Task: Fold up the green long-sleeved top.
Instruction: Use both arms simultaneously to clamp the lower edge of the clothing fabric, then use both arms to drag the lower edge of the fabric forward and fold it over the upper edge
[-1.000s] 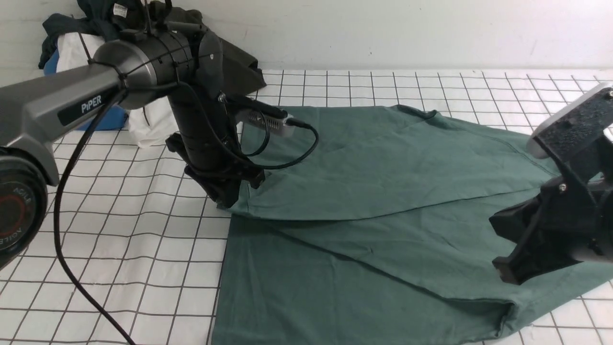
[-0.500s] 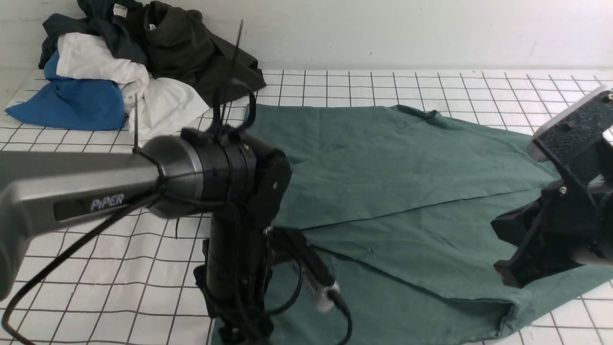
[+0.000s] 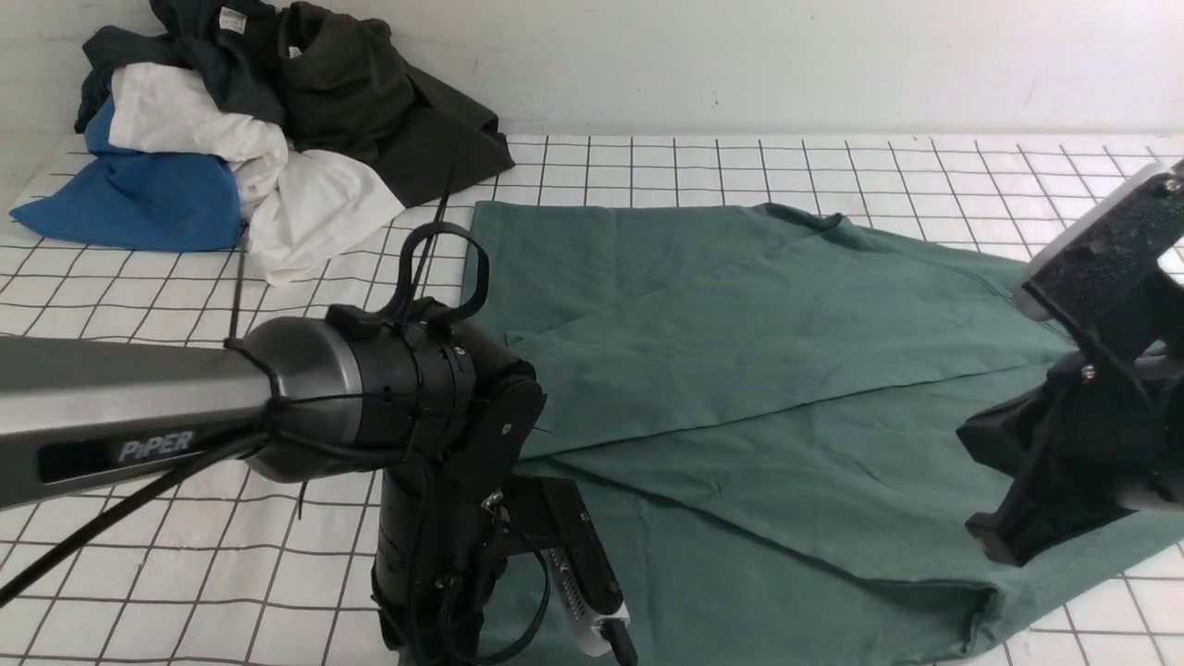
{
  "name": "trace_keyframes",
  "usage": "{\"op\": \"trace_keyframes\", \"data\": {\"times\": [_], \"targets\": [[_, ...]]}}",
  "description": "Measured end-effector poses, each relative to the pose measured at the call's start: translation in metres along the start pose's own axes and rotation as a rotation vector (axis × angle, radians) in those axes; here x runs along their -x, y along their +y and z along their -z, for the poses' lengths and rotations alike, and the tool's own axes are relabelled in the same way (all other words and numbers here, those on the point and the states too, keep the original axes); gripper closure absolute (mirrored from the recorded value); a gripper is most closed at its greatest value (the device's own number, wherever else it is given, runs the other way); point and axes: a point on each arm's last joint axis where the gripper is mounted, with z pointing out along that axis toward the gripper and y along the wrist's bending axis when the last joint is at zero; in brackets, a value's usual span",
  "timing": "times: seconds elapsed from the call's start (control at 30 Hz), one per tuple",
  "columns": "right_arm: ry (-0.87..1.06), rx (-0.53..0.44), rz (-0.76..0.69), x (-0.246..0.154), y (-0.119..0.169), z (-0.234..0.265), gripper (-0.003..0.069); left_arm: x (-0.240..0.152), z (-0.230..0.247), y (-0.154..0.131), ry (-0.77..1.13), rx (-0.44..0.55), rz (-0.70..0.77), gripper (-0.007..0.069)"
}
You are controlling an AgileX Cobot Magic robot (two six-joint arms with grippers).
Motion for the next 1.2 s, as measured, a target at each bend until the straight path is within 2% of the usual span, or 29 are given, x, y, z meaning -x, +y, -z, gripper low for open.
{"op": "trace_keyframes", "data": {"times": [0.2, 0.3, 0.37, 0.43, 0.53, 0.67, 0.8, 0.93, 0.97, 1.03, 1.1, 1.2], "targets": [[0.216, 0.025, 0.191, -0.02, 0.001, 0.001, 0.065, -0.036, 0.052, 0.015, -0.154, 0.073, 0.113, 0.0609], [0.311, 0.022, 0.255, -0.032, 0.001, -0.006, 0.0589, -0.054, 0.064, 0.029, -0.203, 0.086, 0.201, 0.0609], [0.409, 0.019, 0.338, -0.054, 0.004, -0.023, 0.0499, -0.074, 0.068, 0.047, -0.24, 0.07, 0.317, 0.0609], [0.431, 0.018, 0.374, -0.062, 0.006, -0.03, 0.0461, -0.08, 0.068, 0.051, -0.25, 0.059, 0.353, 0.0609], [0.443, 0.014, 0.499, -0.086, 0.013, -0.062, 0.034, -0.089, 0.068, 0.059, -0.288, 0.015, 0.424, 0.0609], [0.446, 0.0, 0.583, -0.099, 0.017, -0.088, 0.0304, -0.088, 0.069, 0.057, -0.31, -0.014, 0.421, 0.0609], [0.443, -0.053, 0.568, -0.1, 0.015, -0.108, 0.0327, -0.086, 0.07, 0.055, -0.332, -0.036, 0.409, 0.0609], [0.437, -0.138, 0.48, -0.099, 0.013, -0.119, 0.044, -0.086, 0.07, 0.053, -0.325, -0.05, 0.4, 0.0609], [0.426, -0.164, 0.442, -0.098, 0.012, -0.119, 0.0514, -0.087, 0.071, 0.052, -0.321, -0.054, 0.396, 0.0609], [0.42, -0.204, 0.409, -0.093, 0.01, -0.119, 0.0607, -0.09, 0.076, 0.05, -0.331, -0.05, 0.395, 0.0609], [0.412, -0.261, 0.374, -0.084, 0.004, -0.112, 0.0645, -0.093, 0.084, 0.045, -0.356, -0.041, 0.399, 0.0609], [0.36, -0.346, 0.306, -0.062, -0.008, -0.093, 0.0653, -0.099, 0.101, 0.038, -0.431, -0.006, 0.408, 0.0609]]}}
